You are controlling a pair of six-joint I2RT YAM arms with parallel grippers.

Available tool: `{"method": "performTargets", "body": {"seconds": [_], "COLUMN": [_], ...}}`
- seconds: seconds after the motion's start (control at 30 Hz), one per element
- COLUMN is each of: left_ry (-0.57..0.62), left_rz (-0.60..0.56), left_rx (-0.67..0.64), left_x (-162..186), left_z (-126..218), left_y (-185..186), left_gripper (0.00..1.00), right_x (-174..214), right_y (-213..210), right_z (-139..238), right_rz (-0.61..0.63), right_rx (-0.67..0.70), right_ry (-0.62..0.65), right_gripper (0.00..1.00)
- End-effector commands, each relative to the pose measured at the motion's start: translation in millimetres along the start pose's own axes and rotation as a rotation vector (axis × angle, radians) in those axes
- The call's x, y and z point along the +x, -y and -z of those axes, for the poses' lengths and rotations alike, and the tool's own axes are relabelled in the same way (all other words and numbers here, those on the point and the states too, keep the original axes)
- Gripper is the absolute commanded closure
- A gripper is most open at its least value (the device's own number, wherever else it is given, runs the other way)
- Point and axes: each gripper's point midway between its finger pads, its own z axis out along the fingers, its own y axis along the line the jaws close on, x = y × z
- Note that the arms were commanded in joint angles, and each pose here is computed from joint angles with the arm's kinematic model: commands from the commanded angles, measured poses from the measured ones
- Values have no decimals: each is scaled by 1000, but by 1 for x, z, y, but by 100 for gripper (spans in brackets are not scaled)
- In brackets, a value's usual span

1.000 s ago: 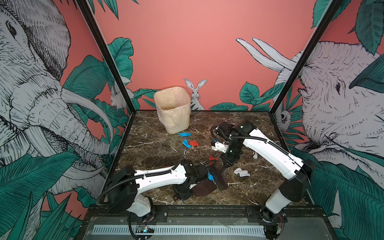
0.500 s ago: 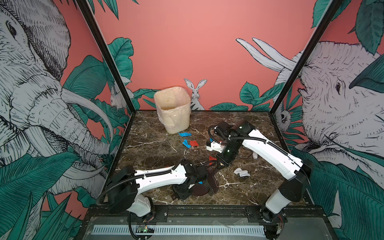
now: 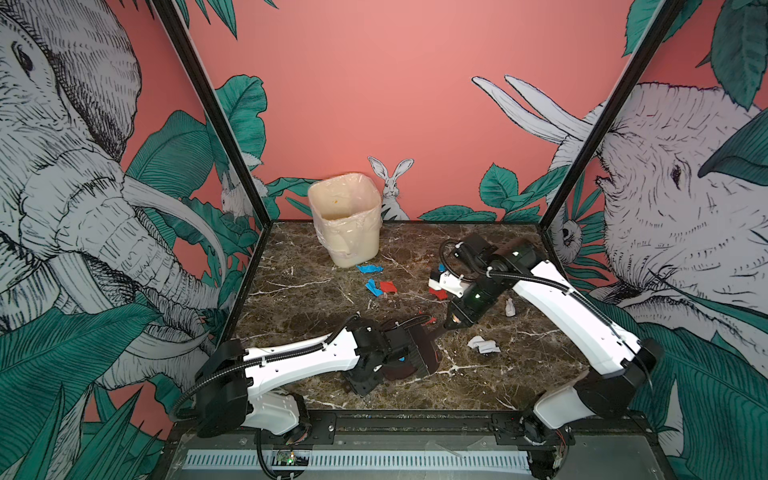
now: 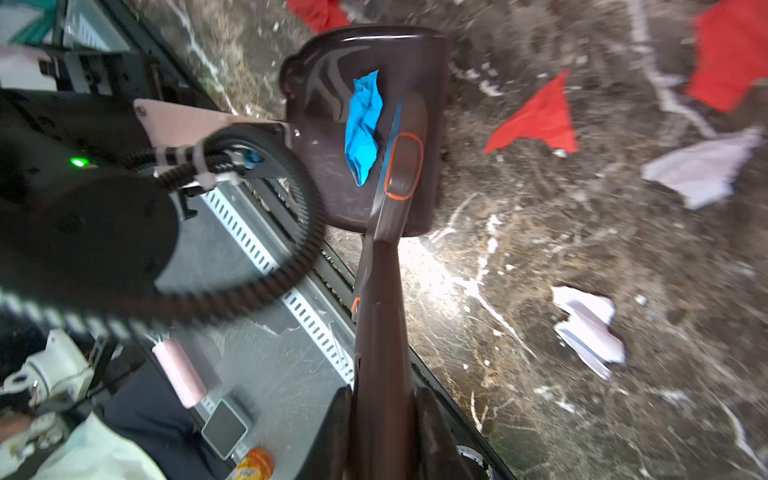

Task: Sweep away the paper scraps from the table
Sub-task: 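Lift the dustpan and carry it toward the beige bin with the left gripper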

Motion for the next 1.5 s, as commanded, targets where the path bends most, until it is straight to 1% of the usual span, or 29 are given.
{"method": "performTargets", "body": {"seconds": [0.0, 0.2, 0.4, 0.57, 0.8, 1.0, 1.13, 1.27, 1.47], "left_ry": [87, 173, 265, 275, 307, 296, 312, 334, 318], "left_rz": [32, 65, 90, 117, 195, 263, 341, 413, 519], "left_rx": [-10, -38, -96, -125, -130, -134, -88, -73, -55], "left_x": [-10, -21, -27, -26, -25, -18, -13, -5, 10], "left_z": [17, 35, 59, 75, 96, 113, 123, 140, 156], "left_y": [-5, -13, -29, -38, -52, -66, -77, -95, -123], "left_gripper": [100, 100, 100, 100, 100, 100, 100, 100, 100], "right_x": [1, 4, 5, 6, 7, 7, 6, 7, 4], "right_y": [2, 20, 36, 45, 52, 56, 56, 56, 55], "right_z": [28, 61, 88, 102, 97, 86, 79, 72, 67], "right_rz": [-7, -75, -163, -222, -262, -282, -283, -285, -278], "right_rx": [42, 110, 142, 147, 122, 87, 62, 44, 16], "right_ry": [81, 178, 295, 369, 398, 400, 401, 390, 393], "right_gripper": [100, 100, 100, 100, 100, 100, 100, 100, 100]}}
